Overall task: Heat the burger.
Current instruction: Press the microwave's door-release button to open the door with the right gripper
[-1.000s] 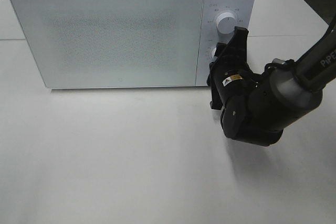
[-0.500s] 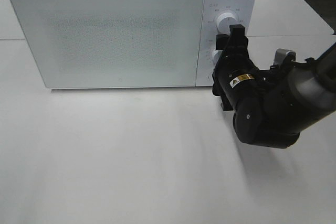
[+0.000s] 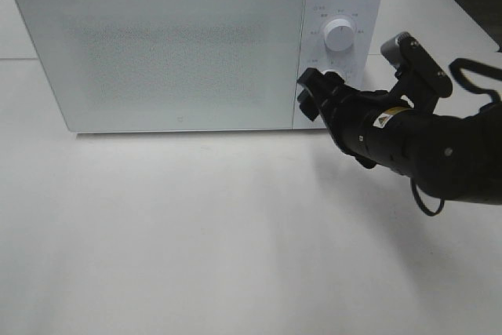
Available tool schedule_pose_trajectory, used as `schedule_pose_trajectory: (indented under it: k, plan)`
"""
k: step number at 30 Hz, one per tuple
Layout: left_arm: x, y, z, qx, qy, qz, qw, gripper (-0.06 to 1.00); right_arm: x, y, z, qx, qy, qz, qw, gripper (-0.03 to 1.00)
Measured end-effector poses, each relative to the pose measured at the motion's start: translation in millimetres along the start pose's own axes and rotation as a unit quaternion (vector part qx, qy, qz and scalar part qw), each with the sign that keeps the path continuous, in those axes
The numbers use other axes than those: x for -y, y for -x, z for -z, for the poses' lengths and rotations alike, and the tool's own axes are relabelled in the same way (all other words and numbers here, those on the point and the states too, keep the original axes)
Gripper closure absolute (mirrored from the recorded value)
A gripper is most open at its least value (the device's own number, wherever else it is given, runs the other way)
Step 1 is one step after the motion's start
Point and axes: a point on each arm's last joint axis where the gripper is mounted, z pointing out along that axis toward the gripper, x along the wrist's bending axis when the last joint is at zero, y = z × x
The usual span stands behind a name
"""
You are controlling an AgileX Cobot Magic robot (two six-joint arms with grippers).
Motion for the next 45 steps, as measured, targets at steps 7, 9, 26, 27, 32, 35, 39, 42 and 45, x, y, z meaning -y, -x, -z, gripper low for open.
schedule_pose_trajectory:
  k: [7,9,26,27,32,35,39,42,45]
  plan:
    - [0.0,0.0,0.0,0.000,0.000,0.000,1.000,-0.05,-9.1,6.1,12.6,0.023,-0.069,0.150,0.986,0.23]
    - [0.0,0.0,0.0,0.000,0.000,0.000,1.000,-0.05,-11.6,11.9,18.1,0.031,-0.112,0.211,0.971,0.23]
    - [0.0,0.0,0.0,0.000,0.000,0.000,1.000,-0.05,-23.6,12.7,76.6,-0.001,-0.271,0.330,0.904,0.23]
    - [0.0,0.0,0.0,0.000,0.000,0.000,1.000,-0.05,-23.6,12.7,76.6,-0.001,-0.271,0.330,0.904,0.23]
    - [0.0,0.0,0.0,0.000,0.000,0.000,1.000,-0.05,-32.5,6.3,96.5,0.006,-0.295,0.349,0.890,0.23]
    - [0.0,0.0,0.0,0.000,0.000,0.000,1.000,-0.05,-39.7,5.3,110.4,0.026,-0.302,0.360,0.882,0.23]
    - [0.0,0.0,0.0,0.000,0.000,0.000,1.000,-0.05,-52.4,7.1,137.8,0.057,-0.288,0.386,0.875,0.23]
    - [0.0,0.0,0.0,0.000,0.000,0.000,1.000,-0.05,-58.8,7.3,158.9,0.059,-0.267,0.396,0.877,0.22]
    - [0.0,0.0,0.0,0.000,0.000,0.000,1.000,-0.05,-65.8,5.8,183.7,0.046,-0.225,0.404,0.885,0.20]
